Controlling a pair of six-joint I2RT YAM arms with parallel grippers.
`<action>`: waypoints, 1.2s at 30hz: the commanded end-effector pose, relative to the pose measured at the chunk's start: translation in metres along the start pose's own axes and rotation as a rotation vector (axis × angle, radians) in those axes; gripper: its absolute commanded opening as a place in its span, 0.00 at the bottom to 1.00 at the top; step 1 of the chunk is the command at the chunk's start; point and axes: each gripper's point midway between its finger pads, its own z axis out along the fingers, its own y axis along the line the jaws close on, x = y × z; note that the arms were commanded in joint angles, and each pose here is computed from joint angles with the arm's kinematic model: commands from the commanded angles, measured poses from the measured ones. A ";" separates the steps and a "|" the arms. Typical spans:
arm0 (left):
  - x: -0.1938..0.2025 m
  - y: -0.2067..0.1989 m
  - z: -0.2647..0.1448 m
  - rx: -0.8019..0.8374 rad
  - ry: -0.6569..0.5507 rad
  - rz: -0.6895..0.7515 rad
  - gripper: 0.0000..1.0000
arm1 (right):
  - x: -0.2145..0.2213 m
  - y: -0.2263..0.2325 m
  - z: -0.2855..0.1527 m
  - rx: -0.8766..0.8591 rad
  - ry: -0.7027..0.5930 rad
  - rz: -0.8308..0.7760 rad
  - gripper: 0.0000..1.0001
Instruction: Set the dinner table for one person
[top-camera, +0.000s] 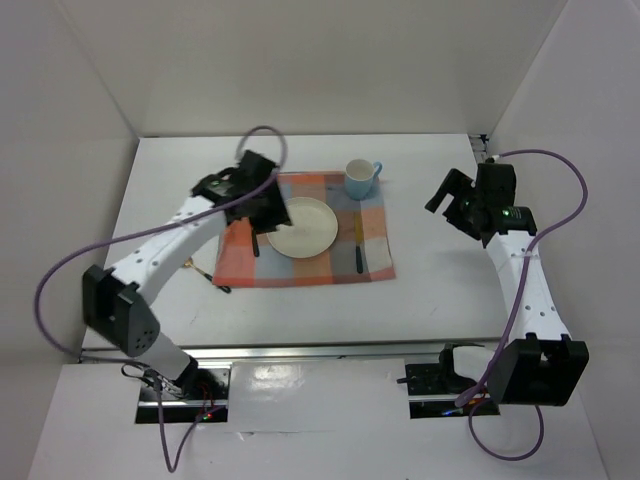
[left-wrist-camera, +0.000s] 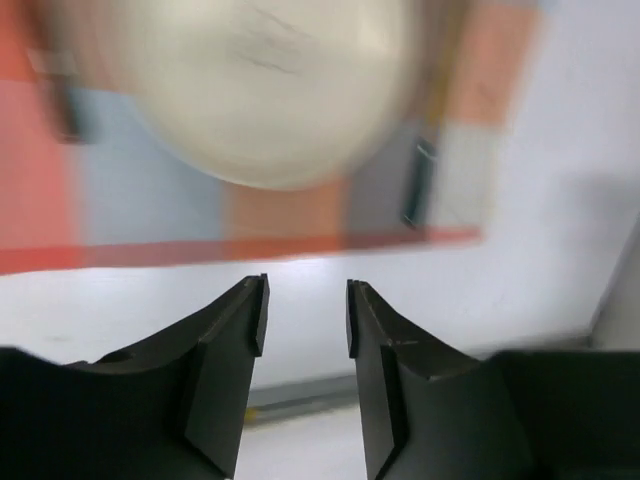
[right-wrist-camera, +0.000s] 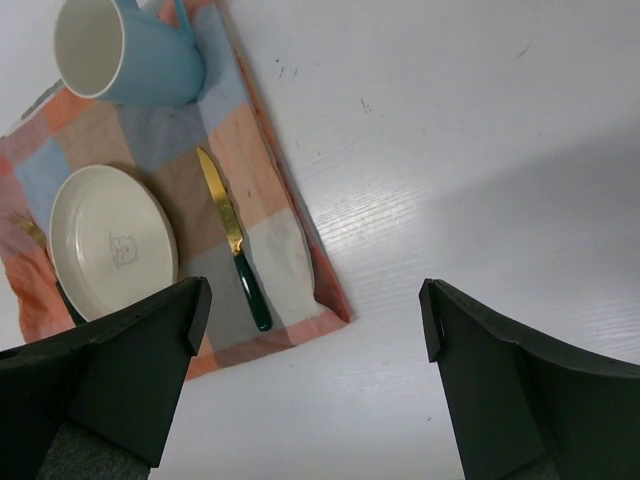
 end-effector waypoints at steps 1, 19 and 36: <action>-0.004 0.138 0.002 -0.261 -0.007 -0.252 0.55 | -0.012 0.007 -0.006 -0.051 -0.048 -0.014 0.99; 0.015 0.317 0.033 -0.536 0.054 -0.627 0.63 | 0.009 0.010 0.010 -0.089 0.041 -0.001 0.99; 0.064 0.329 0.051 -0.624 0.144 -0.671 0.44 | 0.015 0.010 0.016 -0.100 0.059 0.000 0.99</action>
